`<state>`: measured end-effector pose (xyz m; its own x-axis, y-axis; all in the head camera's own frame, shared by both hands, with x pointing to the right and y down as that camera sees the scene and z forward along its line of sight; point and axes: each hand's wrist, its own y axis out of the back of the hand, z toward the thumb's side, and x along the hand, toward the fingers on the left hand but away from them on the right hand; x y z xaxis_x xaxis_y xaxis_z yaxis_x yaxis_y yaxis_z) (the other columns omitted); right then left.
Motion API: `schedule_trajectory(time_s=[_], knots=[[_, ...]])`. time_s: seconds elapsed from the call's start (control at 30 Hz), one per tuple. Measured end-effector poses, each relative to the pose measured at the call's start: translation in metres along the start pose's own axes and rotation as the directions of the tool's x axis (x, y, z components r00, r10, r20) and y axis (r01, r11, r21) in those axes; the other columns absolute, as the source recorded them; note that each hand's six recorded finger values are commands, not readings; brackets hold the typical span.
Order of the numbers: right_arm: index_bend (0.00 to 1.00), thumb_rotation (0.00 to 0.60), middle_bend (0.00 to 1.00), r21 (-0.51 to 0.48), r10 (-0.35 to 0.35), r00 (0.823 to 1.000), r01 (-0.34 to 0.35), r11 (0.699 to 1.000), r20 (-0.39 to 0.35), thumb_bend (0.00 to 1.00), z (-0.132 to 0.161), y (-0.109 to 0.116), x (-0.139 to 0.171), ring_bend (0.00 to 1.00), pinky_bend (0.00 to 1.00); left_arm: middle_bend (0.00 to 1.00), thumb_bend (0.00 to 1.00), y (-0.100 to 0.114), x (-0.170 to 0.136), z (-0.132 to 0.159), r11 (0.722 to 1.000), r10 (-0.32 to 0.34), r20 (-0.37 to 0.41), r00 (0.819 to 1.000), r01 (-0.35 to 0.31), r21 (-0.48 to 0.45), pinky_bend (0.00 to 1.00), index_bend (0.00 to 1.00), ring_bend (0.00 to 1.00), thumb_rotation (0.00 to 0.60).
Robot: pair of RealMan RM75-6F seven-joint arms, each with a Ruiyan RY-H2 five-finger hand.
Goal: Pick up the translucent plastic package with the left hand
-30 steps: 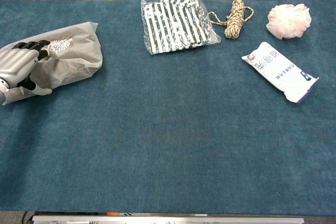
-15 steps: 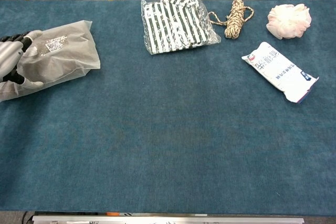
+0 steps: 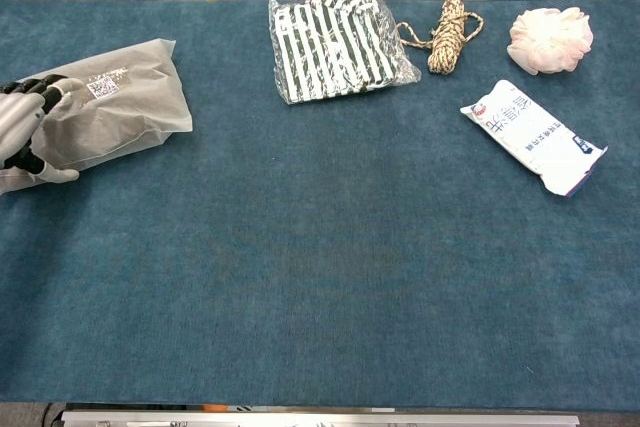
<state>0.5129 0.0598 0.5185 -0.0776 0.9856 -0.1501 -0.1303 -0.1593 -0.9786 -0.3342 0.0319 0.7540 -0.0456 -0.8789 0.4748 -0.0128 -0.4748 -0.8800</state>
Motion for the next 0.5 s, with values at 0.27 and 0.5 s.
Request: schedule_trajectory(time_s=[0.27, 0.5], knots=[[0.31, 0.600, 0.39, -0.003, 0.006, 1.000, -0.006, 1.000, 0.007, 0.22, -0.002, -0.001, 0.001, 0.36, 0.60, 0.00, 0.15, -0.015, 0.020, -0.010, 0.999, -0.017, -0.063, 0.998, 0.019, 0.031, 0.03, 0.00, 0.00, 0.600], [0.31, 0.600, 0.39, -0.008, 0.010, 1.000, -0.010, 1.000, 0.005, 0.22, -0.002, 0.000, 0.002, 0.36, 0.60, 0.03, 0.25, -0.016, 0.037, -0.013, 1.000, -0.008, -0.088, 0.996, 0.007, -0.011, 0.38, 0.17, 0.09, 0.600]])
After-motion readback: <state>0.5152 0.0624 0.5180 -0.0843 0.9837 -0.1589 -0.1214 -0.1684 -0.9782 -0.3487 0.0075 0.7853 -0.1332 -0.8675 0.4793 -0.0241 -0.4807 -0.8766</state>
